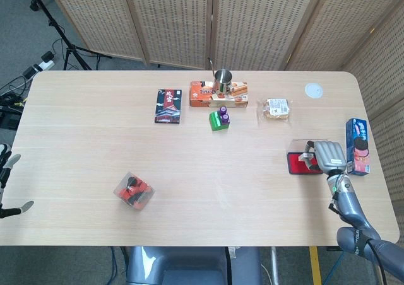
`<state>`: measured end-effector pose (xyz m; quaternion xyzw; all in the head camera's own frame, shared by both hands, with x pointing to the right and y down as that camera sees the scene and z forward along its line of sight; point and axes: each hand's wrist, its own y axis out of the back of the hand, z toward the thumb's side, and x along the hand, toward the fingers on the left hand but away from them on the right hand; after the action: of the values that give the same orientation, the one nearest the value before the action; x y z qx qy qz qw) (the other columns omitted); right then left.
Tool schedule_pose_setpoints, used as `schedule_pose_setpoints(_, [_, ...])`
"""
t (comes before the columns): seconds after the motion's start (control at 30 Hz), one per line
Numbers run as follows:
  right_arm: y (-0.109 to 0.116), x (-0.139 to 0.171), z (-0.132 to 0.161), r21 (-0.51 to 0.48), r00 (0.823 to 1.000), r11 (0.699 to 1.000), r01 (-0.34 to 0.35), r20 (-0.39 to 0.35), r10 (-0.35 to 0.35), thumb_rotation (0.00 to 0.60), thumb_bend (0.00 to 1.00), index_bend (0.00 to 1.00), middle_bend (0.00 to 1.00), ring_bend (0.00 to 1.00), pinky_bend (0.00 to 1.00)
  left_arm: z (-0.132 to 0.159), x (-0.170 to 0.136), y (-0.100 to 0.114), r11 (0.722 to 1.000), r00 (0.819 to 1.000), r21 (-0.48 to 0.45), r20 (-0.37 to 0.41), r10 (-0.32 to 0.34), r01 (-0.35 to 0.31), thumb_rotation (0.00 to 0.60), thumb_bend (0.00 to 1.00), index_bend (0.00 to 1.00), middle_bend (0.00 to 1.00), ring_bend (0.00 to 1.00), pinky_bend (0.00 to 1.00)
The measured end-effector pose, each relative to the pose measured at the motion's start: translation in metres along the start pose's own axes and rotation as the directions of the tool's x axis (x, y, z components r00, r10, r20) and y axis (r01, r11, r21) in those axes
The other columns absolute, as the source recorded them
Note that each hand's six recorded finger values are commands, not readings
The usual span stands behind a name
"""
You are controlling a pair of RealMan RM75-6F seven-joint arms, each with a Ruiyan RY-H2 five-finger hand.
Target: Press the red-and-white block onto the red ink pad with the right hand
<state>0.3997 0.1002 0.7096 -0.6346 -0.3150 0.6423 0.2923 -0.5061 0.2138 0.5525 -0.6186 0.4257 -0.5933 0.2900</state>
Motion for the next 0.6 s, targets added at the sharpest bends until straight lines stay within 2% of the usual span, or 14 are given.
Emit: schedule_pose_setpoints(0.6, [-0.013,-0.003,-0.006,0.015,1.000,1.000,0.020,-0.002,-0.020,0.600,0.57,0.57,0.97,1.00,1.00,0.001,0.000,-0.002,1.000,1.000,0.005,0.001,-0.004,0.004,0.600,0.00,0.00,0.00,0.00,0.00])
